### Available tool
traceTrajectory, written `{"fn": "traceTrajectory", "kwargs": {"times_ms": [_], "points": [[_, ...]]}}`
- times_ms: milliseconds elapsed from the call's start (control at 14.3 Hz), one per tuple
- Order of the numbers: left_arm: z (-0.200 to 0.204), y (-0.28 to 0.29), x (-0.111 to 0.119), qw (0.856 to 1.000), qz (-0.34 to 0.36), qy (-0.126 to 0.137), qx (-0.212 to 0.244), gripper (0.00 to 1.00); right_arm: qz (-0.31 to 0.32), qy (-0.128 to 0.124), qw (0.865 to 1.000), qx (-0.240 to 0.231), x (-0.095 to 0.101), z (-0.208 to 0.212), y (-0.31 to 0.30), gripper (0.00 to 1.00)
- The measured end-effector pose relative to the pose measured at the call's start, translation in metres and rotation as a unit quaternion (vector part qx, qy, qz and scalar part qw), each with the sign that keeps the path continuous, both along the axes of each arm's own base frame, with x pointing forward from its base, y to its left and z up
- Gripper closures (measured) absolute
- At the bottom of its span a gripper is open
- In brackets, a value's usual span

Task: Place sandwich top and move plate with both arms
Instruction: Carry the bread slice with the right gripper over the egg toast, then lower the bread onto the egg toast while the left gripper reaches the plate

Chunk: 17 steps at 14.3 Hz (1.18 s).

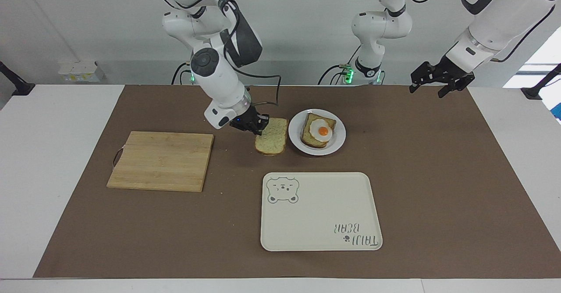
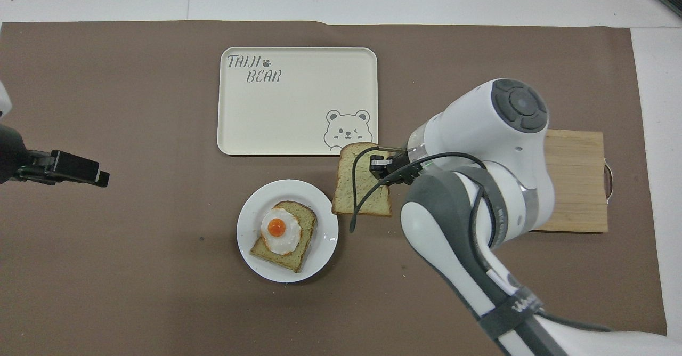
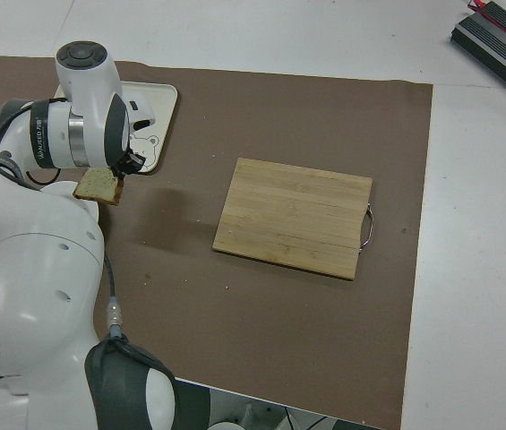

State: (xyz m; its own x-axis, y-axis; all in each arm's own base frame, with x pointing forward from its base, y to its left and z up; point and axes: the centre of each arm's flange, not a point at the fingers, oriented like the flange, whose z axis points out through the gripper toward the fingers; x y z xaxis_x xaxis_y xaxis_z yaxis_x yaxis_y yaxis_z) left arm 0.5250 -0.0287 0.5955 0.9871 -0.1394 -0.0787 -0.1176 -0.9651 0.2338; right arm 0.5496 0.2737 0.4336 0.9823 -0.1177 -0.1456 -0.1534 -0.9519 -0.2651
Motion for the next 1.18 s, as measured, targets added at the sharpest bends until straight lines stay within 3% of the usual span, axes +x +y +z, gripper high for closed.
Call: {"fn": "traceTrajectory", "kwargs": {"times_ms": [418, 697, 1185], "points": [[-0.031, 0.038, -0.013, 0.996, -0.043, -0.018, -0.071, 0.0, 0.008, 0.01, 1.0, -0.001, -0.029, -0.021, 0.059, 0.91], [-0.062, 0.059, -0.02, 0.991, -0.059, -0.013, -0.12, 0.0, 0.024, 0.008, 1.0, 0.003, -0.051, -0.059, 0.112, 0.91], [-0.146, 0.059, -0.04, 0.979, -0.084, -0.001, -0.186, 0.0, 0.04, 0.003, 0.999, 0.005, -0.069, -0.095, 0.145, 0.91]]}}
